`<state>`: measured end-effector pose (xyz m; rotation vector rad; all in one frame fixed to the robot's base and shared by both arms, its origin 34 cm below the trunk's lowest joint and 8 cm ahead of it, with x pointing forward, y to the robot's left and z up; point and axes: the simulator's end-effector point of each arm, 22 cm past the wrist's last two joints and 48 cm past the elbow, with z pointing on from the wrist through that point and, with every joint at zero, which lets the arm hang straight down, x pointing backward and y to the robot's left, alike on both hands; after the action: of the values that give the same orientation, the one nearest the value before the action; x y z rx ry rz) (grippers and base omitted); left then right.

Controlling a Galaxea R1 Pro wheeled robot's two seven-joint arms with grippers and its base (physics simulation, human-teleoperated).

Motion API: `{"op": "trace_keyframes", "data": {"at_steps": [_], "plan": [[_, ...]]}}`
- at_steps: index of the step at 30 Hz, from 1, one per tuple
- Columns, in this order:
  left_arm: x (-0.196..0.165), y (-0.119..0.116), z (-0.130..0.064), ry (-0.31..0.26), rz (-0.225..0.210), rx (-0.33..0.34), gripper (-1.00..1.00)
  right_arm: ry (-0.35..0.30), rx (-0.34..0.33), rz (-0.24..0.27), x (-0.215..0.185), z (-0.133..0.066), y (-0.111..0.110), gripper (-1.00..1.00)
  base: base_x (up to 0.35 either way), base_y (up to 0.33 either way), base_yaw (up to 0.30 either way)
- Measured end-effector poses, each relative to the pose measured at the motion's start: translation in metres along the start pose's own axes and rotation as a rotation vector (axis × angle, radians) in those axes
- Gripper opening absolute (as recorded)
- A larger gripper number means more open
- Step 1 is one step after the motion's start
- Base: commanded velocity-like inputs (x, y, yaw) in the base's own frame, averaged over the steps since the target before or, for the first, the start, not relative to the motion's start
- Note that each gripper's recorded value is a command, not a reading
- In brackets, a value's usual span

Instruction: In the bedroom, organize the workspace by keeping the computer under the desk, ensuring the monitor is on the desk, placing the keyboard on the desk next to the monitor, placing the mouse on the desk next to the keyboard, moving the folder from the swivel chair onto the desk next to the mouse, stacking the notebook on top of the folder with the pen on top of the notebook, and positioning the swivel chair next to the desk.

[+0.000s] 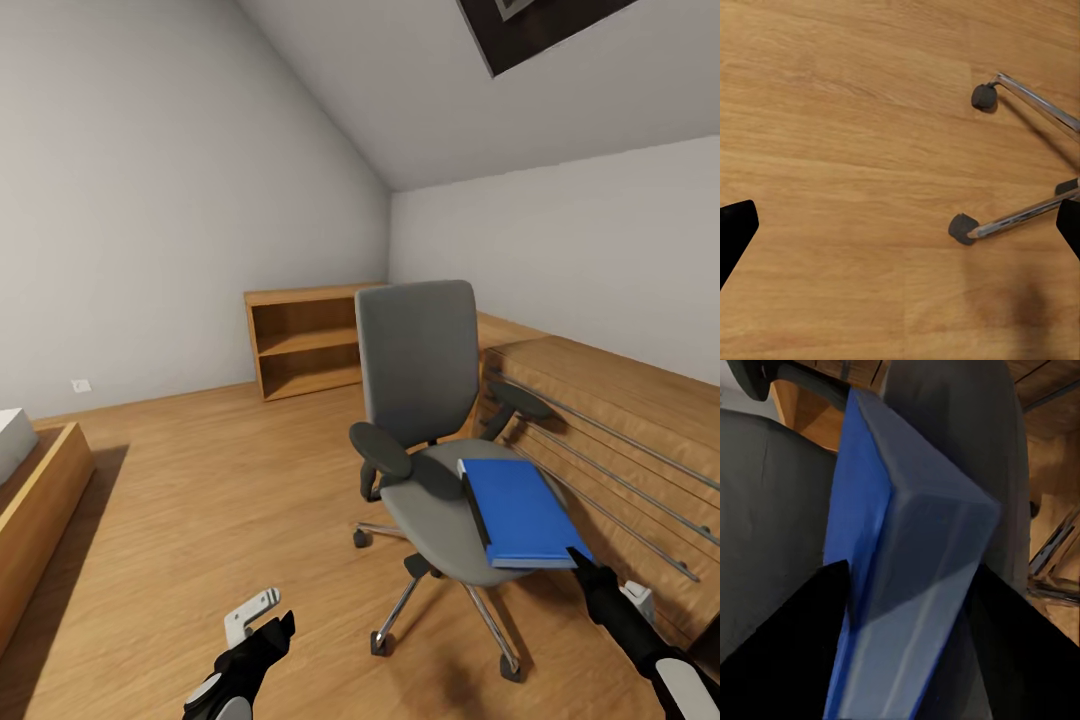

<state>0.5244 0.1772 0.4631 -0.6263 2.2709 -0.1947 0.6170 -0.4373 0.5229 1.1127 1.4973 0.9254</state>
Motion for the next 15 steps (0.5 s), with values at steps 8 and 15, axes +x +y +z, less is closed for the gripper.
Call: {"op": "trace_keyframes", "data": {"at_steps": [8, 15], "plan": [[0.0002, -0.0003, 0.0000, 0.000, -0.001, 0.000, 1.00, 0.002, 0.002, -0.002, 0.0004, 0.0000, -0.0005, -1.00, 0.000, 0.000, 0.000], [-0.0064, -0.0040, -0.0048, 0.000, 0.000, -0.001, 1.00, 0.003, 0.000, -0.005, -0.0019, 0.0005, 0.0088, -1.00, 0.000, 0.000, 0.000]]}}
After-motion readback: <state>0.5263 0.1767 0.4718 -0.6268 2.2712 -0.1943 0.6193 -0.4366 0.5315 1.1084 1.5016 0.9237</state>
